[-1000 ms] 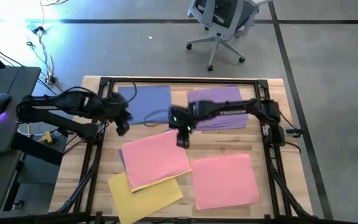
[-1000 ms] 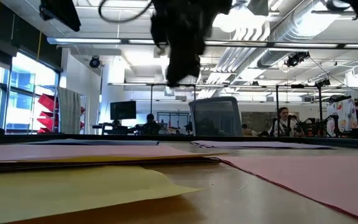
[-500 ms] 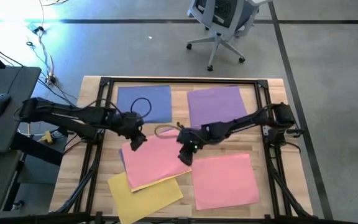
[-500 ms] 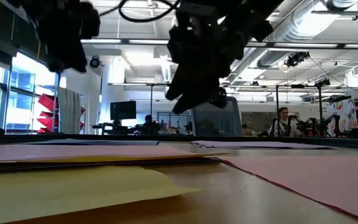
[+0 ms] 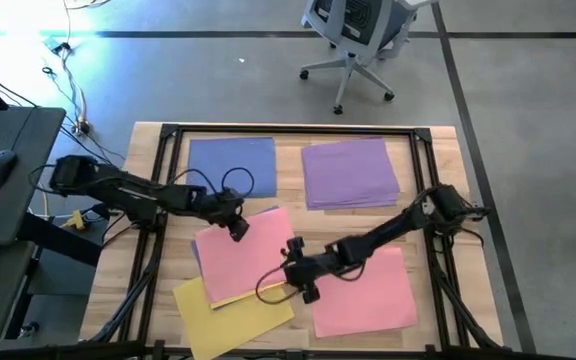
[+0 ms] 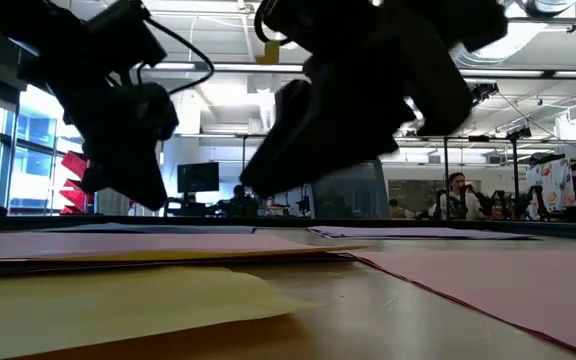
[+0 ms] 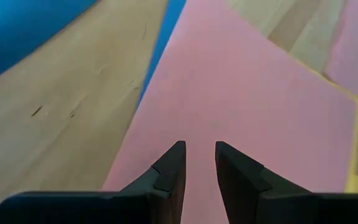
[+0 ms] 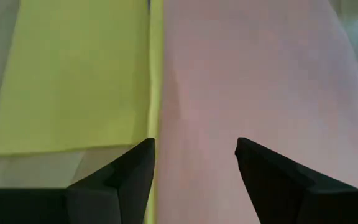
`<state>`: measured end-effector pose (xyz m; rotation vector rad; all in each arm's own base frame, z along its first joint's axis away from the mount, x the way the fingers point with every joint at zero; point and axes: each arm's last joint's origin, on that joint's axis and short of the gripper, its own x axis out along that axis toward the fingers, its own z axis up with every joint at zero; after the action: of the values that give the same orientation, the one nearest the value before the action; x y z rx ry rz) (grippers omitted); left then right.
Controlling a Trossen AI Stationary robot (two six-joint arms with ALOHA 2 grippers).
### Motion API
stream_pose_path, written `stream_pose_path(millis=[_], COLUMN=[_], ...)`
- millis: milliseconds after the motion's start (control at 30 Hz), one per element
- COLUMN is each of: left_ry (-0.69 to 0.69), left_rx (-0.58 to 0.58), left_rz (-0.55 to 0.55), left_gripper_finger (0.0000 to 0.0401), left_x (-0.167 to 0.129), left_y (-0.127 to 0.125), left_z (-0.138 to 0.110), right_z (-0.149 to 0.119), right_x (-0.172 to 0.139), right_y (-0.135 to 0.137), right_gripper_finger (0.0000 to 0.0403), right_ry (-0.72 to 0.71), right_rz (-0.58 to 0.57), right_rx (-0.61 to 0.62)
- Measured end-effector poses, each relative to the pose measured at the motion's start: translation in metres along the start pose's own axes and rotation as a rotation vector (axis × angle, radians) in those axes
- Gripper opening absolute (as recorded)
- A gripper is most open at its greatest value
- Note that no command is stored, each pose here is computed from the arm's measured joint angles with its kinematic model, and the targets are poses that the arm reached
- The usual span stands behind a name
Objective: Organize paper
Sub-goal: Stack the pink paper on the bottom right pink paper
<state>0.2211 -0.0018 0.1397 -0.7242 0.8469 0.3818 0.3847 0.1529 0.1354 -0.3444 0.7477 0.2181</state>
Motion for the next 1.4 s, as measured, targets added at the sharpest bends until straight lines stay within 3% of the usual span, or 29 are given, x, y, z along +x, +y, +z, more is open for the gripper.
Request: stream_pose_path(millis=[267,467,567,700,967,1067,1233,1400], left_ry=[0.079,0.095,0.094,0.096,0.096,0.097,0.095,0.095], left_rx=[0.025,0.029,0.029,0.029,0.029,0.029,0.03,0.061], left_rz=[0.041,0.024,0.024,0.023,0.02,0.02,0.011,-0.03], left_gripper_finger=[0.0064,0.0064,0.0064,0.0064,0.0064,0.0064,0.0064,0.0042], left_x=[0.029,0.036,0.036,0.036,0.036,0.036,0.034,0.014], left_y=[0.005,0.005,0.005,0.005,0.006,0.006,0.005,-0.007], left_z=[-0.007,-0.009,-0.009,-0.009,-0.009,-0.009,-0.009,0.002], right_z=[-0.012,-0.015,-0.008,0.009,0.021,0.016,0.01,0.014], right_x=[0.015,0.018,0.017,0.015,0.015,0.017,0.019,0.012], right_y=[0.009,0.008,0.004,0.002,-0.008,-0.016,-0.028,-0.033], right_gripper_finger=[0.0213,0.0213,0.0212,0.0197,0.013,0.009,0.0011,0.0001], right_ry=[0.045,0.067,0.061,0.007,-0.038,0.006,0.042,0.037], right_rz=[-0.025,-0.117,-0.207,-0.208,-0.088,-0.093,-0.081,-0.069], right_rx=[-0.064,-0.127,-0.11,-0.047,0.1,0.191,0.228,0.307])
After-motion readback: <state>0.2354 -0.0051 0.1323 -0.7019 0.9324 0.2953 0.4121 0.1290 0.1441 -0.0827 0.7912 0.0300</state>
